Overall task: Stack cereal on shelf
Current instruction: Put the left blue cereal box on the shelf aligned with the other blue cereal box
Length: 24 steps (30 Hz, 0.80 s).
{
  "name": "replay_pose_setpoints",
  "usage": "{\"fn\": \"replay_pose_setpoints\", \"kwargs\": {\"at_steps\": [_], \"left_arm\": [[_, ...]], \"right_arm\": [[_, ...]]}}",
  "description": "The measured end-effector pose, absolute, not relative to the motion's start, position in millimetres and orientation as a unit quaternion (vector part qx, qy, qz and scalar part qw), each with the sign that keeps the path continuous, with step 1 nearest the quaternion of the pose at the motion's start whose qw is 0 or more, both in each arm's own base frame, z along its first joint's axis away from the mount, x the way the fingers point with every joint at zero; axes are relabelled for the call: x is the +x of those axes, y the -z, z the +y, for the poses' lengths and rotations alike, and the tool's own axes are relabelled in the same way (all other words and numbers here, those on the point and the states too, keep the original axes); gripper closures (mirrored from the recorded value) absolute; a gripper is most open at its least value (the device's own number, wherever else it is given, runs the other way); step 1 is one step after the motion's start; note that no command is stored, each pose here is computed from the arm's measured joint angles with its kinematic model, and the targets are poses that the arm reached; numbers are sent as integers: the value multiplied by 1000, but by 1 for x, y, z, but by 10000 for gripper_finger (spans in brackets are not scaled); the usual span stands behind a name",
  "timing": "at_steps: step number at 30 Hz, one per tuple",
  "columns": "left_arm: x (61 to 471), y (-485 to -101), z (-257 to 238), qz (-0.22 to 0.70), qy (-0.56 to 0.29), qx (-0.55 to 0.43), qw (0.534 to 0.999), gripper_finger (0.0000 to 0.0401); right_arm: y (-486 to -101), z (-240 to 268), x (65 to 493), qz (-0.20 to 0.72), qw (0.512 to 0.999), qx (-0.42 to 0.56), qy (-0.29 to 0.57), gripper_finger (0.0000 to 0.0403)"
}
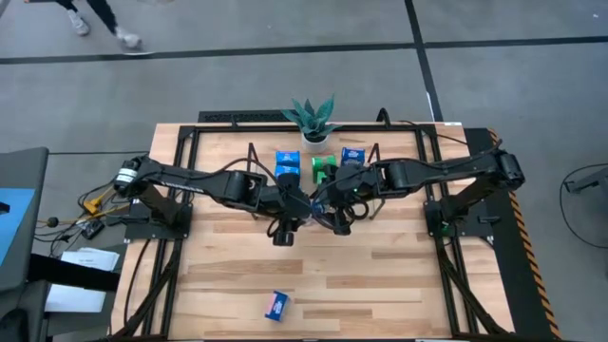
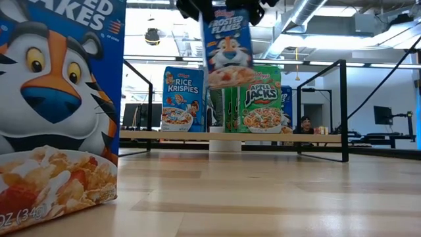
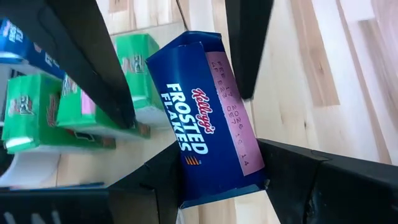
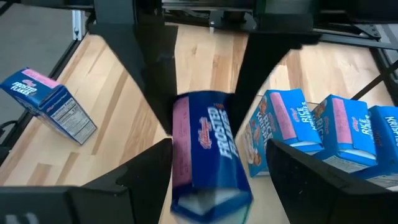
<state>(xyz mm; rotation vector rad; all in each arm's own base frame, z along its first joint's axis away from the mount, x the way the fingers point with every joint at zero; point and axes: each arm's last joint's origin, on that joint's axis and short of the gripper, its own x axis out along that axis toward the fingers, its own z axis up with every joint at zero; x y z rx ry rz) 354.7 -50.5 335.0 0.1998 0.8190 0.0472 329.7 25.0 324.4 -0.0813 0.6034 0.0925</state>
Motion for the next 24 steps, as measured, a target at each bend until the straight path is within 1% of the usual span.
{"fn": "replay_pose_setpoints", "kwargs": {"at_steps": [18, 21, 24], "left_arm": [[356, -336, -51, 392, -29, 86, 915, 228], [356, -336, -51, 390, -29, 85, 916, 228], [356, -336, -51, 390, -30, 86, 916, 228]], "right_arm": [[-321, 25, 327, 318, 946, -38, -45, 123], [-321, 25, 327, 318, 946, -38, -45, 133], [-321, 25, 327, 318, 946, -38, -45, 156]]}}
